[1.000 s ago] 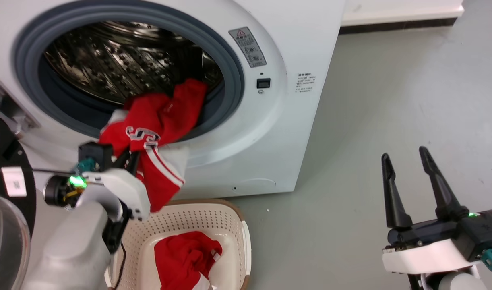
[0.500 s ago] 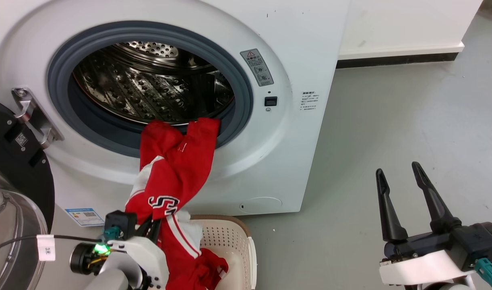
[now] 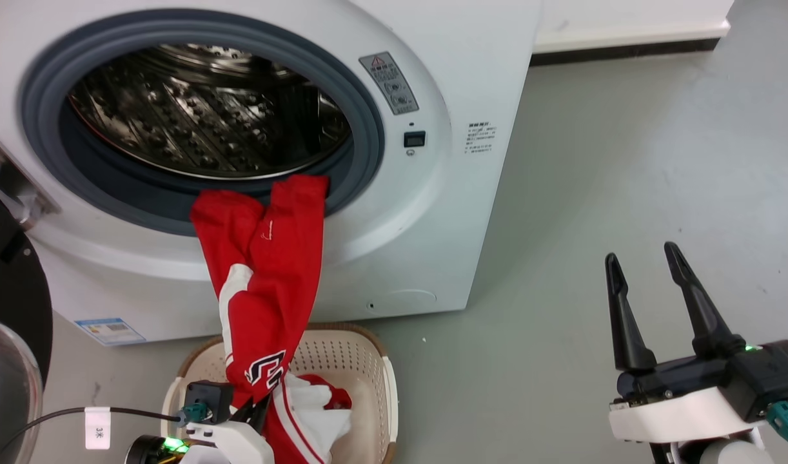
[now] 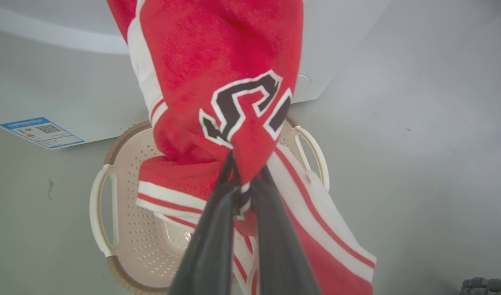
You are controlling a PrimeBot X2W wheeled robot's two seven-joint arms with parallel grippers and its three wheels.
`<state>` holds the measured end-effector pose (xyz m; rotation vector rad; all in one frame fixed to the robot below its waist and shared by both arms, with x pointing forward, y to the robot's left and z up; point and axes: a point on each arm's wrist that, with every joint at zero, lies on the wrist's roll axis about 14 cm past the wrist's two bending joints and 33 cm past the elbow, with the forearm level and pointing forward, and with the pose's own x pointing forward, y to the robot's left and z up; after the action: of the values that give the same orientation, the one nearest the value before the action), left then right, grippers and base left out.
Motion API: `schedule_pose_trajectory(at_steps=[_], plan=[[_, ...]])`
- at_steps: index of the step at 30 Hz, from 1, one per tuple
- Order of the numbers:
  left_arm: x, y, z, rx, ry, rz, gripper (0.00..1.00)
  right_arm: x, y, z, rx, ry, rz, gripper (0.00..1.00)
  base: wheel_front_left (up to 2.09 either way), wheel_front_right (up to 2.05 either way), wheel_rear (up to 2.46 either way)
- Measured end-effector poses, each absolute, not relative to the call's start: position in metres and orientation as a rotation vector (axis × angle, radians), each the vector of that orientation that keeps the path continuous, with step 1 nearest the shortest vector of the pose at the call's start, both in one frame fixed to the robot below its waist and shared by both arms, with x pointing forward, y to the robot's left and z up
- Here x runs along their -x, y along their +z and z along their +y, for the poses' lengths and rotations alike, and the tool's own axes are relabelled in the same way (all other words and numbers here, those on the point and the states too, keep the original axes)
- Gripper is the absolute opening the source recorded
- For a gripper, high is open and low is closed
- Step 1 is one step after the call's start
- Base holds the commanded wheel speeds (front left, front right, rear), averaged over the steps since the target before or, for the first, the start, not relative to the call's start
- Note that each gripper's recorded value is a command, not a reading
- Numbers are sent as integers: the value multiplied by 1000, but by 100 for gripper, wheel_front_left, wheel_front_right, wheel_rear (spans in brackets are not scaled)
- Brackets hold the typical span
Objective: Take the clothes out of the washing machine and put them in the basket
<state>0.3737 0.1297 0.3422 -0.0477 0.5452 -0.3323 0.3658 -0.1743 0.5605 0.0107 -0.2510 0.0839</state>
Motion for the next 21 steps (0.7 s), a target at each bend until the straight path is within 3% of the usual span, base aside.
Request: schedule_pose_trajectory(at_steps=[21], plan=[[-399,218,125,52,-316,922,0,-446,514,-195,22,43,-163,100,0,0,0]])
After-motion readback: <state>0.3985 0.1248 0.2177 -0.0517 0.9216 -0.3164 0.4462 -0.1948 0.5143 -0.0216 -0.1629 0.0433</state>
